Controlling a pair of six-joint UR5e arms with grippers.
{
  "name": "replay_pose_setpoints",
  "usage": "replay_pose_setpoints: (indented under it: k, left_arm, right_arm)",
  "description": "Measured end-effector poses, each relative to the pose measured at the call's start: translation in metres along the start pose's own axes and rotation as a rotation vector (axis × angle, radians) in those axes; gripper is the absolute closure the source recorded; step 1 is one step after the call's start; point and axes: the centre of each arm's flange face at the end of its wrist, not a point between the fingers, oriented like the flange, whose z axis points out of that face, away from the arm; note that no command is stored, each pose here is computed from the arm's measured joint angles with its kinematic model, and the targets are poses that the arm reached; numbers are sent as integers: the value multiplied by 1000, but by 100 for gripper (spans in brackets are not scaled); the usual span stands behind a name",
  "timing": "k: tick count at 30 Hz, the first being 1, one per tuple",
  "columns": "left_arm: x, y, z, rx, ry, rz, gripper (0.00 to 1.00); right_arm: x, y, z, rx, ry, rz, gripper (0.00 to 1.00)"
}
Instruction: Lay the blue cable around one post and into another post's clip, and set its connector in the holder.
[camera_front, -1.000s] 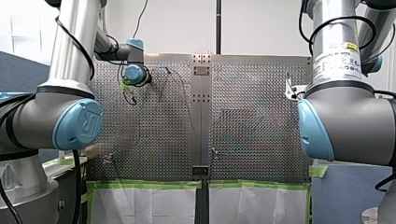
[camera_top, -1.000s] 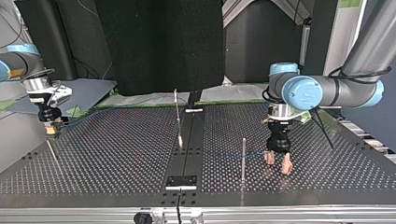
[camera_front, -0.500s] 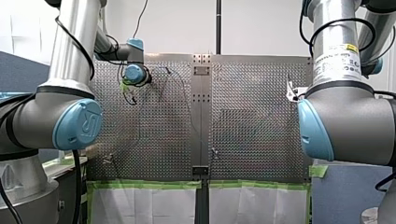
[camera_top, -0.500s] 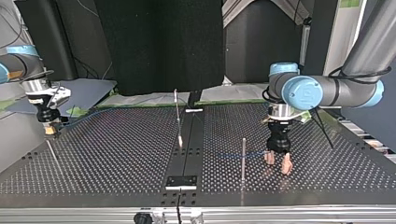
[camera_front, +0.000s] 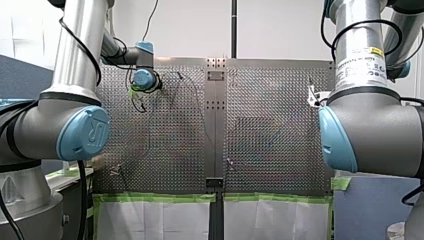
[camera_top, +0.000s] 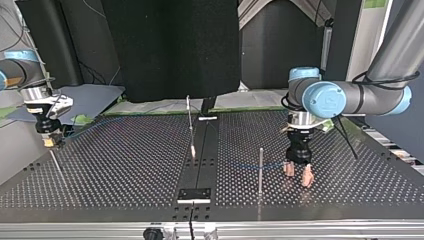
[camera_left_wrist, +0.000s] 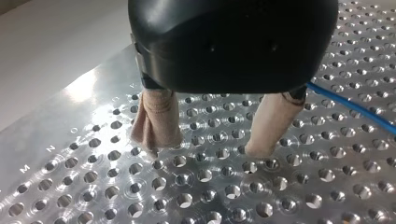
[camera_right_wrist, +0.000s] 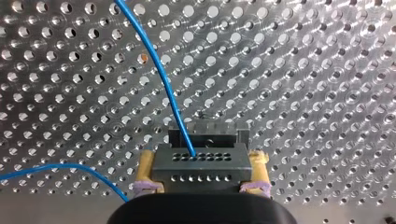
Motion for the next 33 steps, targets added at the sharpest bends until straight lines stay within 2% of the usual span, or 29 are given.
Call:
replay_pose_setpoints:
  k: [12,22,33]
  left_arm:
    - [-1,1,1,-2,-3,0,0]
    - [-2,3,1,-2,-5,0,0]
    - [-3,4,2,-5,-6,1,0]
  right_arm:
    - [0,1,1,-22,-1,3,70]
    - [0,-5,3,-19,2,3,70]
    - [-1,-7,5,-19,12,16,70]
